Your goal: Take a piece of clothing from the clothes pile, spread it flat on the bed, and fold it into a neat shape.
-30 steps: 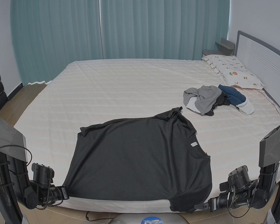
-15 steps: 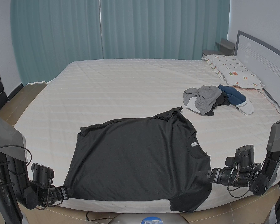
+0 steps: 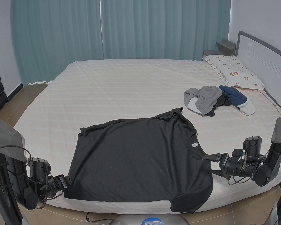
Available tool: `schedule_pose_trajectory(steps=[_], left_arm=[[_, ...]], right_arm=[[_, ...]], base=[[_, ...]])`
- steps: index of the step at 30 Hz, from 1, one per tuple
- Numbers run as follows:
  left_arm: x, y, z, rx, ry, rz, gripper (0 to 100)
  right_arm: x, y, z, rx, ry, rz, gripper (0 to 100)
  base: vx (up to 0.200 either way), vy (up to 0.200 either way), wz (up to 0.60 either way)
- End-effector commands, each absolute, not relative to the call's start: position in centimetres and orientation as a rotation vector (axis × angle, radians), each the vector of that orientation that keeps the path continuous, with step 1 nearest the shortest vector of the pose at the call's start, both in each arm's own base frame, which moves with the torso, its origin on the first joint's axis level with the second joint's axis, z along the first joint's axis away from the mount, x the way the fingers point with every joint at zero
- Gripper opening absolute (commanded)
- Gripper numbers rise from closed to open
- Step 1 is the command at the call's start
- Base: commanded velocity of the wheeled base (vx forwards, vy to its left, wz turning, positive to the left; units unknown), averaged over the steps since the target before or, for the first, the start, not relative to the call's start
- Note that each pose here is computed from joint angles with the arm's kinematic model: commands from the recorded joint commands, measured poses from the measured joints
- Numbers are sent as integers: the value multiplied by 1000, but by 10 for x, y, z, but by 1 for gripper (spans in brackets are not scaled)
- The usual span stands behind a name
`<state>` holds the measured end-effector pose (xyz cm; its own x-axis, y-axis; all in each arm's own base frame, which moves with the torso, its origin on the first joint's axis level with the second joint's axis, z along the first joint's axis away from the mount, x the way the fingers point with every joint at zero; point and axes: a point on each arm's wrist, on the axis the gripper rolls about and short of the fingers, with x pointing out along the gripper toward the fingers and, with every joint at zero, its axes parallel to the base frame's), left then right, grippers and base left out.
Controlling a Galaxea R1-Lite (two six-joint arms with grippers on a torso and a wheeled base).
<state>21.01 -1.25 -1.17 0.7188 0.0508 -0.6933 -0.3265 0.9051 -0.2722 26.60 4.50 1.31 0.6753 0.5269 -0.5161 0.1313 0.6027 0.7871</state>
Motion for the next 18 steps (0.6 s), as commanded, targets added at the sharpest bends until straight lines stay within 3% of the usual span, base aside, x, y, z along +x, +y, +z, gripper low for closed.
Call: schedule_pose_trajectory(steps=[1, 4, 18], left_arm=[[217, -13, -11, -439, 714, 219, 100], [216, -14, -13, -452, 728, 201, 100], [210, -18, -15, -450, 770, 142, 100]], right_arm=[[269, 40, 9, 938, 824, 242, 100], [269, 42, 5, 936, 841, 242, 100], [267, 43, -2, 933, 867, 226, 100]], base=[[200, 0, 0], [200, 0, 0], [0, 0, 0]])
